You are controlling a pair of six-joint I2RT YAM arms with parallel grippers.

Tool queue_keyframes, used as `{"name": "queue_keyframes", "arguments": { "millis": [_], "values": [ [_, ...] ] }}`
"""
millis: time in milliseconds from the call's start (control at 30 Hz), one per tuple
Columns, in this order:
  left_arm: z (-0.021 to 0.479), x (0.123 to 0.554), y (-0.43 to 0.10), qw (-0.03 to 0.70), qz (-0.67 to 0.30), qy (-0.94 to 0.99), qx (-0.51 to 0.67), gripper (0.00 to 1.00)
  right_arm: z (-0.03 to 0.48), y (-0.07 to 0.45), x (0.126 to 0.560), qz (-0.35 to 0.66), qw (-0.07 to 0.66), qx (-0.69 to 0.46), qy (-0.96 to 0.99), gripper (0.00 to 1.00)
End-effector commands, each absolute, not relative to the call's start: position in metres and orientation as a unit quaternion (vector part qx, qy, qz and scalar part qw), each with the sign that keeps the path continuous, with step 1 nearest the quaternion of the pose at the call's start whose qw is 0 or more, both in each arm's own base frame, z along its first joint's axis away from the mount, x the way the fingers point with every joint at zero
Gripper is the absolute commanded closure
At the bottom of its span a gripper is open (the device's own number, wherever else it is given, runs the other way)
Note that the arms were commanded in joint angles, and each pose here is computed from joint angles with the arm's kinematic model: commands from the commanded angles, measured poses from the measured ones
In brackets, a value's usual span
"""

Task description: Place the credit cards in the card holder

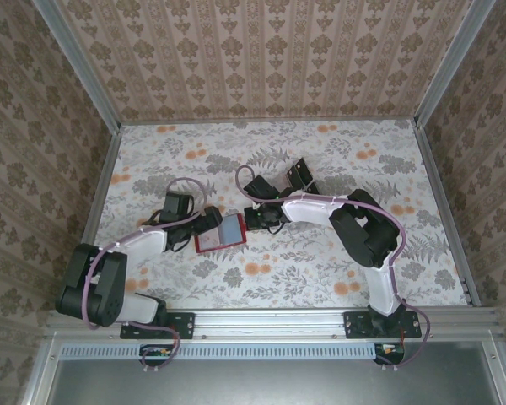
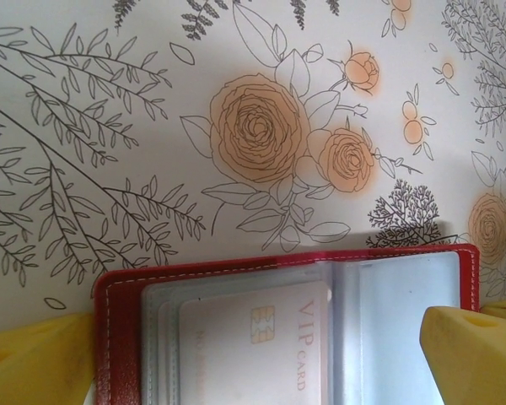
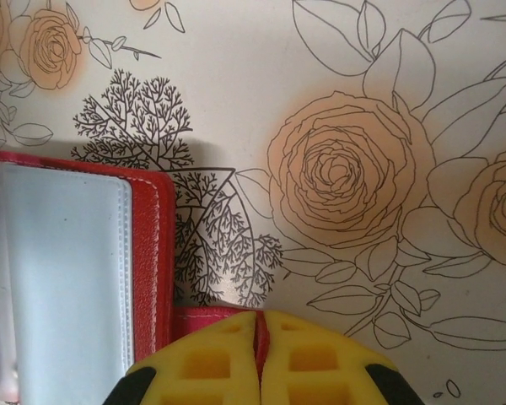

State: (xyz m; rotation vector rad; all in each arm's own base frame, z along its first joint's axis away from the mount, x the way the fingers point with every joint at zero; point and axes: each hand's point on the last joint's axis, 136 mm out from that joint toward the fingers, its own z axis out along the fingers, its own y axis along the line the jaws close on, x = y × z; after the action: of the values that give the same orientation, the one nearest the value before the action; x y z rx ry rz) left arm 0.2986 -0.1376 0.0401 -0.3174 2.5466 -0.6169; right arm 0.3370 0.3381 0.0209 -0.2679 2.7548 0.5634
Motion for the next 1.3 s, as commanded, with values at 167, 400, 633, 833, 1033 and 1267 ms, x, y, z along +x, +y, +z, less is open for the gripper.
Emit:
{"name": "queue_keyframes", "arguments": {
  "millis": [167,400,633,833,1033,1267],
  "values": [
    [0.092,0.301,-0.166,0.299,-0.308,0.897,-0.105,0.00,0.015,0.341,0.331,0.220,0.137,-0.082,0.962,1.00],
    [0.119,0.300,-0.181,0.331,-0.340,0.874,-0.106,0.00,0.015,0.343,0.335,0.228,0.135,-0.077,0.961,1.00],
    [0.115,0.296,-0.228,0.320,-0.353,0.877,-0.064,0.00,0.036,0.330,0.349,0.250,0.156,-0.050,0.954,0.61],
    [0.101,0.295,-0.239,0.312,-0.346,0.883,-0.061,0.00,0.067,0.295,0.359,0.263,0.190,-0.005,0.946,0.52],
    [0.085,0.293,-0.243,0.304,-0.331,0.891,-0.062,0.00,0.076,0.267,0.351,0.248,0.202,0.025,0.947,0.53],
    [0.059,0.288,-0.243,0.289,-0.310,0.903,-0.068,0.00,0.087,0.268,0.337,0.287,0.205,0.036,0.935,0.68]
  ]
}}
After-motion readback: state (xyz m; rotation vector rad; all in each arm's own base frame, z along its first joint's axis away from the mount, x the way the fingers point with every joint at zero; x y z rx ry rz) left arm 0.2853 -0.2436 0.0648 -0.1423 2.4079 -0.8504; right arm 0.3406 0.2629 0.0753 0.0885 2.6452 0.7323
